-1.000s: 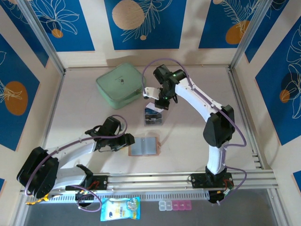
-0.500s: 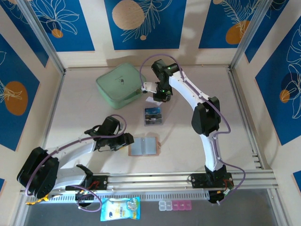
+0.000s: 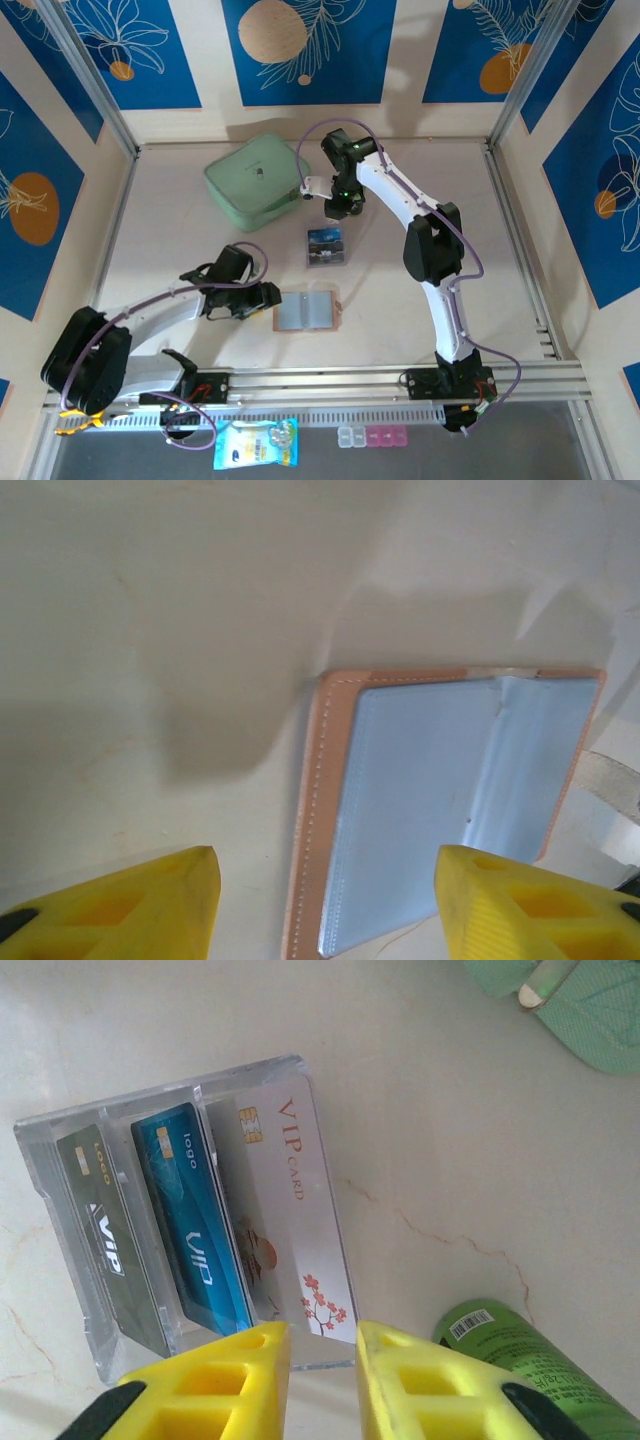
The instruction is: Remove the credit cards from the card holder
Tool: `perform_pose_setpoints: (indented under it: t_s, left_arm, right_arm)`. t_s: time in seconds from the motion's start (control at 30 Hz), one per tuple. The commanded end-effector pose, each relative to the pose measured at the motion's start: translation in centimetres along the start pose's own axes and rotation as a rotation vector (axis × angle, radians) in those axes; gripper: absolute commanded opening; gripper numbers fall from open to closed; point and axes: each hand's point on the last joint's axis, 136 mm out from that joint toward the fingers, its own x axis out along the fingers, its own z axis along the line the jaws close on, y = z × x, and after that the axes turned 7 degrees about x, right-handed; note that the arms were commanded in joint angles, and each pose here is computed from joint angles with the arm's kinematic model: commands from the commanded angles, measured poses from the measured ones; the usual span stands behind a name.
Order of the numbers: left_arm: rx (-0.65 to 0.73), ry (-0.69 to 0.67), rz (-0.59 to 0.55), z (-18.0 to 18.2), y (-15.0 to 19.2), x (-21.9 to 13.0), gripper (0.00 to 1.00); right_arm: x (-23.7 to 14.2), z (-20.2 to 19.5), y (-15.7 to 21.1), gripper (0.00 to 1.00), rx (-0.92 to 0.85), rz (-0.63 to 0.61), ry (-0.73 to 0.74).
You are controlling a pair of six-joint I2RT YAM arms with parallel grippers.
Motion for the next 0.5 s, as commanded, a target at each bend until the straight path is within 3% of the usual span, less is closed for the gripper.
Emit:
perform_pose_setpoints:
  t_s: [0.0,0.1,0.17,0.2,0.27,0.3,0.47]
  left_arm:
    - [0.039,-0.045,-0.022,0.4,-1.4,-1.0,0.61]
    - [0.061,-0.104,-0.06,1.4,-2.7,-1.9,0.75]
    - [0.076,-0.129,-0.089,1.9,-3.6,-2.6,0.95]
    - [0.083,-0.145,-0.104,2.1,-4.2,-3.0,1.0]
    - [0.099,-0.19,-0.134,2.8,-5.3,-3.7,1.0]
    - [0.106,-0.212,-0.148,3.1,-5.9,-4.1,1.0]
    - [0.163,-0.349,-0.226,5.2,-8.7,-5.8,1.0]
  right_arm:
    - [-2.3,-0.2,-1.0,0.26,0.024,-0.055,0.04]
    - [-3.1,-0.1,-0.8,0.31,0.069,-0.077,0.07]
    - [-3.5,-0.1,-0.4,0.38,0.111,-0.095,0.095]
    - [-3.9,-0.1,-0.2,0.46,0.133,-0.108,0.114]
    - [-4.2,0.1,0.4,0.92,0.187,-0.131,0.136]
    - [-4.4,0.2,0.8,0.99,0.215,-0.144,0.147]
    - [-5.1,0.1,3.7,0.99,0.377,-0.192,0.243]
